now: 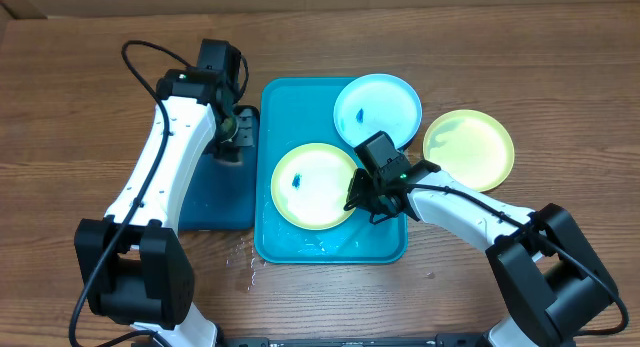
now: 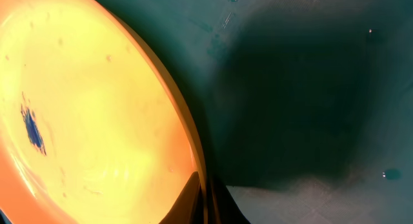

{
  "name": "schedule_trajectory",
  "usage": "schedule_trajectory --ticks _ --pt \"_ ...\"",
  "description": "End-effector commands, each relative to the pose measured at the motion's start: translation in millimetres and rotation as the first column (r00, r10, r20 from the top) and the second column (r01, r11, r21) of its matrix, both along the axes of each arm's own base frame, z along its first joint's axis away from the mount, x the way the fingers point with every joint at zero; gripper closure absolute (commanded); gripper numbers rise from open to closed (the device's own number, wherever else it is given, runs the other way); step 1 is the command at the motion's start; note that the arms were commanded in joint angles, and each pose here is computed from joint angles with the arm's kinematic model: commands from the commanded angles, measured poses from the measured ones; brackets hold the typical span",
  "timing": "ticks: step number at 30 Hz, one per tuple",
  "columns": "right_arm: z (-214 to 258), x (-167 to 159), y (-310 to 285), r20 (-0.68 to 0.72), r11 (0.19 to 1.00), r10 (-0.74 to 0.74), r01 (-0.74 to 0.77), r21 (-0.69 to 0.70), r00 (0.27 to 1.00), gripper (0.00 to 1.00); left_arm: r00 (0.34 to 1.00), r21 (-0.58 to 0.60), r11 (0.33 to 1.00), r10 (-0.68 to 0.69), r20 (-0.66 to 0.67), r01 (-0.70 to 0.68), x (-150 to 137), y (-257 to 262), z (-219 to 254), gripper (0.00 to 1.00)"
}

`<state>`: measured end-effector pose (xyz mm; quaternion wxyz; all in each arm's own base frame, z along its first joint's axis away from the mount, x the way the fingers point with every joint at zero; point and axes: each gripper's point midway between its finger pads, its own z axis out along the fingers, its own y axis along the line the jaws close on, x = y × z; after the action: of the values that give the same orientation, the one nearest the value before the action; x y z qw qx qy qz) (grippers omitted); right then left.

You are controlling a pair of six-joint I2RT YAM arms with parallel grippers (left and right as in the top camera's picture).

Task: Clean dirty plates on tray and stack at the side
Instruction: 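Move the sponge over the yellow plate on the teal tray, left gripper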

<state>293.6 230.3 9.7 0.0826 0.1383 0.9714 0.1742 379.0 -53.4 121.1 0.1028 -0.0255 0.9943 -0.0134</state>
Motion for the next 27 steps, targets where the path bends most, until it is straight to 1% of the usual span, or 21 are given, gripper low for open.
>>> schedule_trajectory --ticks 1,3,6,11,17,19,22,27 --pt "-1.2 1.9 0.2 0.008 1.000 -0.003 0.003 -0.009 1.000 0.96 0.990 -0.319 0.938 -0.144 0.003 0.137 -6.0 -61.0 6.7 0.96" --pt "-1.2 2.0 0.2 0.008 1.000 -0.003 0.003 -0.009 1.000 0.96 0.987 -0.380 0.913 -0.160 0.008 0.151 -7.5 -72.1 11.0 0.96" --pt "-1.2 1.9 0.2 0.008 1.000 -0.003 0.003 -0.009 1.000 0.96 0.985 -0.389 0.907 -0.175 0.004 0.163 -10.7 -78.3 9.8 0.96" --pt "-1.0 2.3 0.5 0.010 1.000 -0.003 0.003 -0.007 1.000 0.96 0.978 -0.330 0.924 -0.210 -0.008 0.195 -17.9 -84.9 -6.6 0.96" --pt "-1.2 1.9 0.3 0.008 1.000 -0.003 0.003 -0.008 1.000 0.96 0.968 -0.285 0.932 -0.246 -0.041 0.225 -35.8 -95.0 -42.9 0.96" --pt "-1.1 2.1 0.4 0.009 1.000 -0.003 0.003 -0.008 1.000 0.94 0.968 -0.265 0.937 -0.246 -0.048 0.225 -39.6 -94.6 -52.5 0.96" --pt "-0.9 2.4 0.6 0.010 1.000 -0.003 0.003 -0.007 1.000 0.86 0.973 -0.216 0.954 -0.223 -0.059 0.206 -41.4 -87.6 -61.5 0.96" --pt "-0.5 3.4 1.2 0.015 1.000 -0.003 0.003 -0.004 1.000 0.85 0.974 -0.212 0.955 -0.222 -0.051 0.207 -39.6 -87.2 -62.2 0.96"
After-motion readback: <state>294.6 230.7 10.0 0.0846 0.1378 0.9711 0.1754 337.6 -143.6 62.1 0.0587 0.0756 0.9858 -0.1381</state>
